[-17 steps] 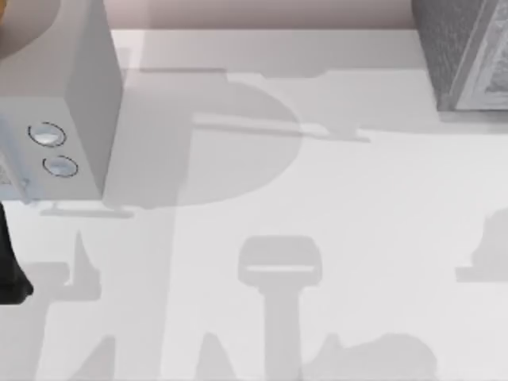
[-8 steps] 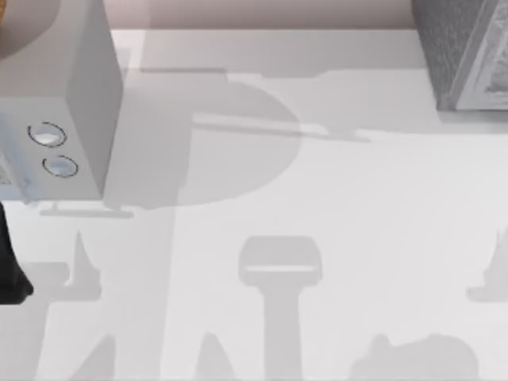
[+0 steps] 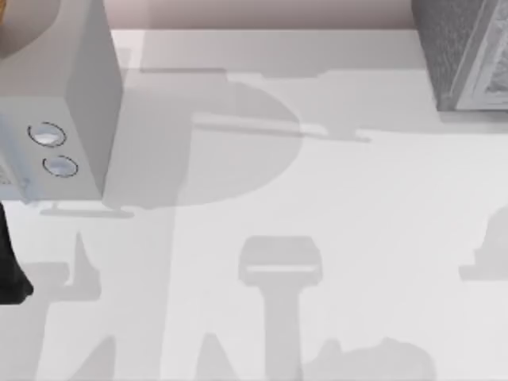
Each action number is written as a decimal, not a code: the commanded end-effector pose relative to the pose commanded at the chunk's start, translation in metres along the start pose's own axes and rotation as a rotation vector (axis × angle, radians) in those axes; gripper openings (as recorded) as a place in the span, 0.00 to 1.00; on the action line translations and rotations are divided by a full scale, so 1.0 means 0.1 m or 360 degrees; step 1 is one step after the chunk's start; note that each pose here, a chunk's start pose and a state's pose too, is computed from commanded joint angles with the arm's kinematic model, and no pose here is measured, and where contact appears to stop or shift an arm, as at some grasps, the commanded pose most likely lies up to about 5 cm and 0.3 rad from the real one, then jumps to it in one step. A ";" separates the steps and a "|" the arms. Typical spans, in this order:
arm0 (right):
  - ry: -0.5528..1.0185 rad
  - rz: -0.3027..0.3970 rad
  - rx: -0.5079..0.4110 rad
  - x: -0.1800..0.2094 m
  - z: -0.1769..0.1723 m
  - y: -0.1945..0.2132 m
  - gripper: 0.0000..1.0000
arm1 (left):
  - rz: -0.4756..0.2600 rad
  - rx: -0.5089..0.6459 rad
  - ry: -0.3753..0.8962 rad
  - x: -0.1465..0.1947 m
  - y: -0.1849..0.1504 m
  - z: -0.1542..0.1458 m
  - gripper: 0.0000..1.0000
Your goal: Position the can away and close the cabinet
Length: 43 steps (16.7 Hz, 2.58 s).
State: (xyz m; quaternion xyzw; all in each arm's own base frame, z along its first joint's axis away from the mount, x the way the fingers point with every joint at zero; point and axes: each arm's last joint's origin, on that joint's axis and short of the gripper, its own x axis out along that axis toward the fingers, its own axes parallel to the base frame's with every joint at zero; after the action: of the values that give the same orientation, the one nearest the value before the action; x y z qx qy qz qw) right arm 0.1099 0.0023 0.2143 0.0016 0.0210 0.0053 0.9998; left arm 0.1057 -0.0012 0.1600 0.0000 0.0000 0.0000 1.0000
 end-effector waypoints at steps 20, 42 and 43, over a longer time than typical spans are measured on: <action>-0.0065 -0.0014 -0.0003 1.34 3.02 0.45 0.00 | 0.0000 0.0000 0.0000 0.00 0.00 0.00 1.00; -0.0076 -0.0018 0.0003 2.71 3.33 0.43 0.00 | 0.0000 0.0000 0.0000 0.00 0.00 0.00 1.00; -0.0073 -0.0018 0.0002 2.77 3.31 0.42 0.00 | 0.0000 0.0000 0.0000 0.00 0.00 0.00 1.00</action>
State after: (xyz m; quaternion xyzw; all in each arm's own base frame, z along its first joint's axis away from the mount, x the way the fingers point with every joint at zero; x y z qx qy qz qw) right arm 0.3997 0.0460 0.5335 0.0022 -0.0018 -0.0004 1.0000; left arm 0.1057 -0.0012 0.1600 0.0000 0.0000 0.0000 1.0000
